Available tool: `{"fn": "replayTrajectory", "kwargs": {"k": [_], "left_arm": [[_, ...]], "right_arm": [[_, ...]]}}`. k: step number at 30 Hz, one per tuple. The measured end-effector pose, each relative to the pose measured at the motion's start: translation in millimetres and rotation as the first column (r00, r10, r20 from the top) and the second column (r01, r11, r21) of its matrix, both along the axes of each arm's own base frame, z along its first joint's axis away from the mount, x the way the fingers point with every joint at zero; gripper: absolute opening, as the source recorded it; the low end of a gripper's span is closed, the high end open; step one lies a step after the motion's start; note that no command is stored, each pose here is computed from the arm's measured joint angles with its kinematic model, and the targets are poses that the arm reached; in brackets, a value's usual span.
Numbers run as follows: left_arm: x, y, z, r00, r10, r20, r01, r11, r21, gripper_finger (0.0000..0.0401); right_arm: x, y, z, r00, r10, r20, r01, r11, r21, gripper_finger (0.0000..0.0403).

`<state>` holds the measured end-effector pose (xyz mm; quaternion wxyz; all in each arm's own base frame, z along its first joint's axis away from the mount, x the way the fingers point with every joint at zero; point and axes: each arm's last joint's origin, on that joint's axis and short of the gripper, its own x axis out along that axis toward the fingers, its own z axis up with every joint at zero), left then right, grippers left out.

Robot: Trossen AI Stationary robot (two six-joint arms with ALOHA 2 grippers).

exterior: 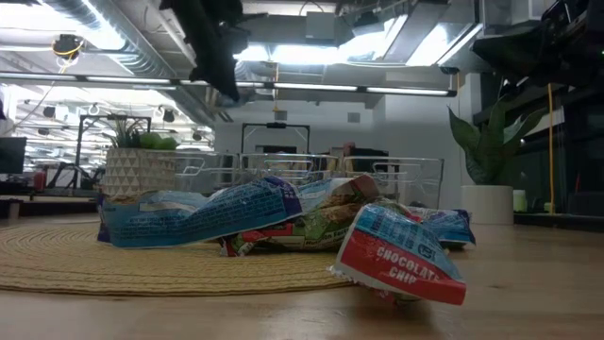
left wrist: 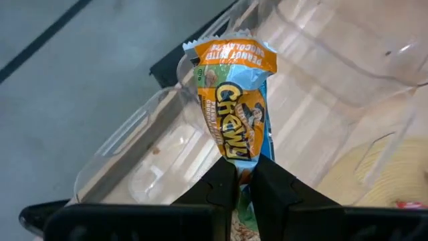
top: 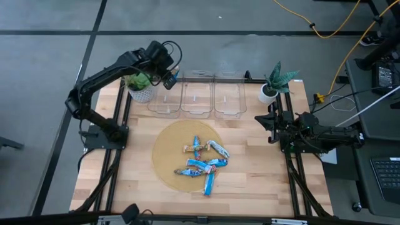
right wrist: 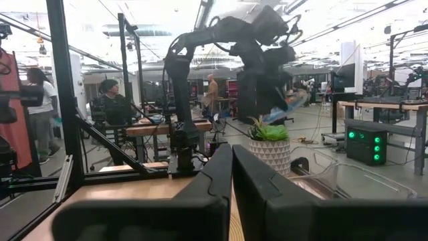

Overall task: Pick and place Granola Bars by type
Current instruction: Put the yellow granola bar into the left transparent bin

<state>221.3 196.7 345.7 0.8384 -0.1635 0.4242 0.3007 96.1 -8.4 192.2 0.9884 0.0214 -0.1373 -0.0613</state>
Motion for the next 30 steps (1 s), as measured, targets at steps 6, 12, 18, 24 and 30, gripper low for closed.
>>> {"fn": "replayTrajectory", "kwargs": {"k": [6,12,18,24,30], "left_arm": [[7,10,-18,0.997,0.006,-0.077,-0.009,0.999,-0.038,0.0031],[16,22,-40,0.986,0.001,-0.170,-0.010,0.998,-0.054,0.0031],[26,34,-67,0.969,-0.017,-0.246,-0.011,0.994,-0.112,0.0031],[36,44,-96,0.948,-0.048,-0.314,-0.005,0.986,-0.165,0.0031],[44,52,-125,0.927,-0.071,-0.369,-0.013,0.976,-0.219,0.0031]], "right_arm": [[0,0,0,1.000,0.000,0.000,0.000,1.000,0.000,0.0016],[0,0,-1,1.000,0.000,-0.009,0.000,1.000,0.000,0.0016],[1,0,-2,1.000,0.001,-0.021,-0.001,1.000,0.001,0.0016],[1,0,-3,0.999,0.001,-0.036,-0.001,1.000,0.003,0.0016],[1,0,-5,0.998,0.001,-0.056,-0.001,1.000,0.004,0.0016]]}}
